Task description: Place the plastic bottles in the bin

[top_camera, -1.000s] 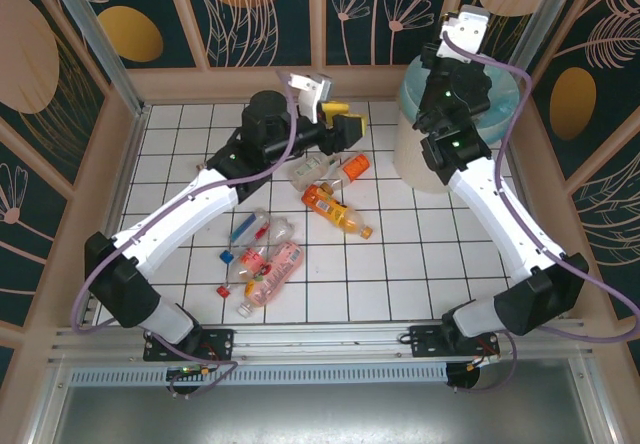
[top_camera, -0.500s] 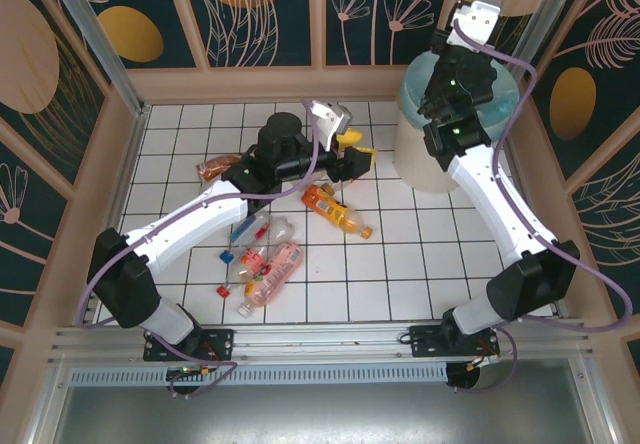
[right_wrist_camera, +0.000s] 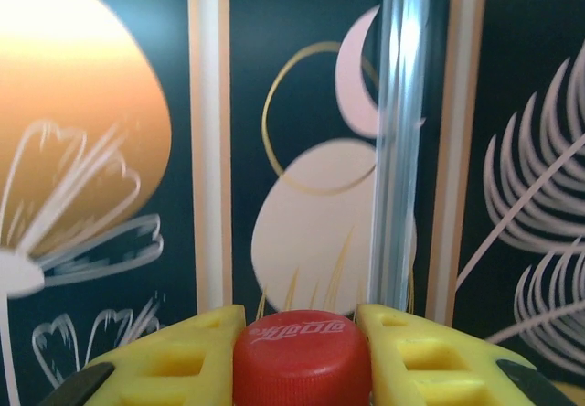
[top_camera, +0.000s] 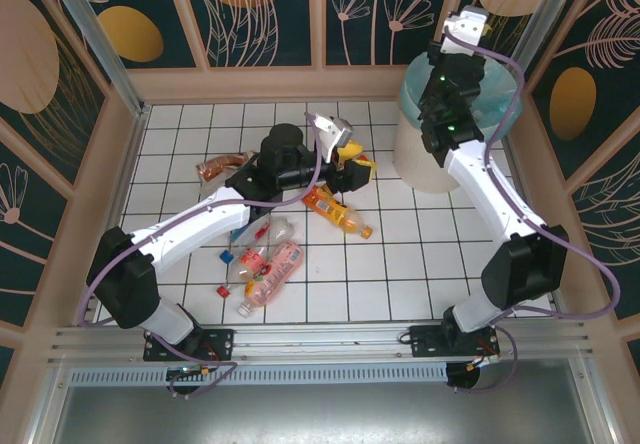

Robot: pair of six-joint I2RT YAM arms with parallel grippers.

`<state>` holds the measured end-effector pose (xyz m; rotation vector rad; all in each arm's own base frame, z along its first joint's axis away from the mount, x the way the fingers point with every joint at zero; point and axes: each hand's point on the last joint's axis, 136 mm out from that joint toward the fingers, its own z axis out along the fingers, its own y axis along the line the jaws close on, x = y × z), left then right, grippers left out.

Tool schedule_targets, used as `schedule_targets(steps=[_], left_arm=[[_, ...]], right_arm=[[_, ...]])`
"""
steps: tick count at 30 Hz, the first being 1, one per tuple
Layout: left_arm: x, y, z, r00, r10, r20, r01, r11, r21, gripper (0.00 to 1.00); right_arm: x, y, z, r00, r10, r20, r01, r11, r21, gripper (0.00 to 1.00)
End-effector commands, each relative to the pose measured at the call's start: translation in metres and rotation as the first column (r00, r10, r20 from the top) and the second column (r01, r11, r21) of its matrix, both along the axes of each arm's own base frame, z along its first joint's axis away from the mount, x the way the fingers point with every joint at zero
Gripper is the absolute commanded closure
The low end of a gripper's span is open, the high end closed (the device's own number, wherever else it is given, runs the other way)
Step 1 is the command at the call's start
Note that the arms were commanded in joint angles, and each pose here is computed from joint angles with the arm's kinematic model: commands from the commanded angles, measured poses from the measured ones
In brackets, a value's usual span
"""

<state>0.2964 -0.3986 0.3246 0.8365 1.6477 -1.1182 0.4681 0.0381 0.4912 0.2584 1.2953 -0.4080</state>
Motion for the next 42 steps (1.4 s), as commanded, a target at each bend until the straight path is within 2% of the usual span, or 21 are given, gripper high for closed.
schedule_targets(steps=[1,13,15,20,22,26,31,37,42], left_arm=[[-0.008,0.004,0.025,0.998,-0.010,0.070,0.013,0.999,-0.047,0.34],[-0.005,0.006,0.007,0.999,0.015,0.047,-0.014,1.000,-0.022,0.33],[-0.004,0.006,0.006,0.999,0.016,0.044,-0.015,1.000,-0.022,0.33],[-0.002,0.004,-0.002,0.999,0.019,0.025,-0.019,1.000,-0.012,0.33],[-0.001,0.003,-0.003,1.000,0.021,0.020,-0.020,1.000,-0.012,0.33],[-0.001,0.004,-0.001,0.999,0.024,0.026,-0.023,1.000,-0.013,0.33],[-0.001,0.005,0.000,0.999,0.026,0.027,-0.026,1.000,-0.012,0.33],[0.000,0.004,-0.003,0.999,0.031,0.026,-0.031,1.000,-0.006,0.33],[0.000,0.004,-0.004,0.999,0.030,0.026,-0.030,1.000,-0.004,0.33]], right_arm=[[0.005,-0.004,-0.018,1.000,-0.003,-0.031,0.004,0.999,0.053,1.00],[0.010,-0.031,-0.117,0.952,0.075,-0.296,-0.013,0.978,0.208,0.97],[0.012,-0.037,-0.130,0.938,0.100,-0.333,-0.017,0.969,0.245,0.94],[0.017,-0.043,-0.154,0.896,0.148,-0.418,-0.019,0.954,0.299,0.78],[0.018,-0.041,-0.155,0.888,0.170,-0.428,-0.031,0.949,0.313,0.77],[0.016,-0.035,-0.141,0.892,0.205,-0.403,-0.073,0.945,0.319,0.85],[0.014,-0.030,-0.096,0.934,0.185,-0.306,-0.110,0.963,0.247,1.00],[0.015,-0.018,-0.042,0.979,0.145,-0.143,-0.122,0.980,0.155,1.00],[0.028,-0.014,-0.039,0.990,0.113,-0.089,-0.103,0.989,0.108,1.00]])
